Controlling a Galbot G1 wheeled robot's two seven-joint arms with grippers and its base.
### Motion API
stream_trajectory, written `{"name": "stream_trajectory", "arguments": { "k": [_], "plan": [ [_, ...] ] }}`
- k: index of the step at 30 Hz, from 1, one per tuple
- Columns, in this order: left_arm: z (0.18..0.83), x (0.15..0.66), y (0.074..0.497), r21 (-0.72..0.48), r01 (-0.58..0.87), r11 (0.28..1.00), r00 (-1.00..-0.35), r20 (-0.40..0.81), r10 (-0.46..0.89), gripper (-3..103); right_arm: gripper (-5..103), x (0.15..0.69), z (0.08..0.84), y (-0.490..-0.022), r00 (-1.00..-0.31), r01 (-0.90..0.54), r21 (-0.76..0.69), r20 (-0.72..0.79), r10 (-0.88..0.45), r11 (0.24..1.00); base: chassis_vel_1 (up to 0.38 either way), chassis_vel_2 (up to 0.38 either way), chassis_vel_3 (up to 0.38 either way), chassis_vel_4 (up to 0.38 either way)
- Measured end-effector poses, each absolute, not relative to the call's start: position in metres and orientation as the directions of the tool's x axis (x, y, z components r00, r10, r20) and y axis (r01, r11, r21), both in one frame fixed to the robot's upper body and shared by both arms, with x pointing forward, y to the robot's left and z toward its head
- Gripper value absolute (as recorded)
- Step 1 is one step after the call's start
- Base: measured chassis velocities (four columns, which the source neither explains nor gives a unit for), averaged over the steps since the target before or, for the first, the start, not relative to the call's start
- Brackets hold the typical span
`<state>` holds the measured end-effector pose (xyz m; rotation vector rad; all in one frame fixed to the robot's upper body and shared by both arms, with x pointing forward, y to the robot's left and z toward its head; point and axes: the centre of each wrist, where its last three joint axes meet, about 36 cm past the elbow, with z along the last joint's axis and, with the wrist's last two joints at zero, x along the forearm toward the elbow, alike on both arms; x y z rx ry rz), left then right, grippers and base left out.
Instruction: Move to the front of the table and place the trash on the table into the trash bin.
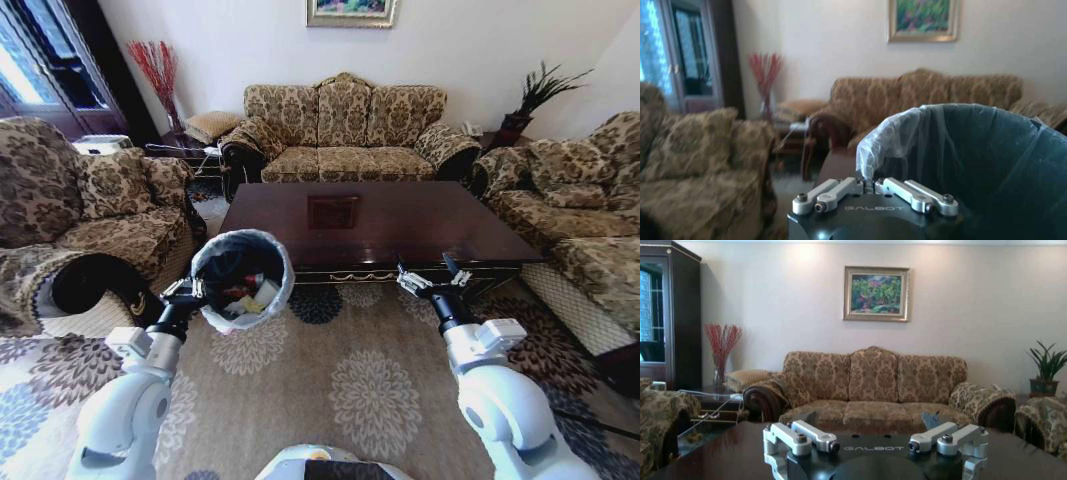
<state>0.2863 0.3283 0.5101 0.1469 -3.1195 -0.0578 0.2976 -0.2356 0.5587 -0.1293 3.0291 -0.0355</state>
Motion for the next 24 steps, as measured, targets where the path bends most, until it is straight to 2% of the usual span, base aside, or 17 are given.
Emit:
{"name": "stream_trajectory", "arguments": {
  "k": [7,15,17,19,22,24],
  "plan": [
    [0.417,0.303,0.358,-0.025,-0.188,0.982,-0.974,0.130,-0.183,3,100,0.301,0.557,-0.239,-0.990,-0.084,-0.021,-0.111,-0.086,0.996,0.000,0.000,0.000,0.000],
    [0.351,0.311,0.367,-0.097,-0.261,0.960,-0.939,0.254,-0.230,3,100,0.302,0.553,-0.240,-0.991,-0.080,-0.020,-0.109,-0.082,0.997,0.000,0.000,0.000,0.000],
    [0.326,0.309,0.370,-0.101,-0.293,0.951,-0.914,0.323,-0.247,3,100,0.301,0.551,-0.241,-0.991,-0.082,-0.017,-0.106,-0.084,0.996,0.000,0.000,0.000,0.000],
    [0.323,0.308,0.371,-0.101,-0.296,0.950,-0.911,0.330,-0.249,3,100,0.301,0.551,-0.241,-0.991,-0.083,-0.017,-0.106,-0.084,0.996,0.000,0.000,0.000,0.000],
    [0.273,0.304,0.382,-0.101,-0.343,0.934,-0.878,0.387,-0.281,3,100,0.302,0.548,-0.240,-0.990,-0.088,-0.009,-0.106,-0.088,0.996,0.000,0.000,0.000,0.000],
    [0.268,0.304,0.383,-0.102,-0.347,0.932,-0.877,0.388,-0.284,3,100,0.302,0.548,-0.240,-0.990,-0.088,-0.008,-0.106,-0.088,0.996,0.000,0.000,0.000,0.000]
  ]
}}
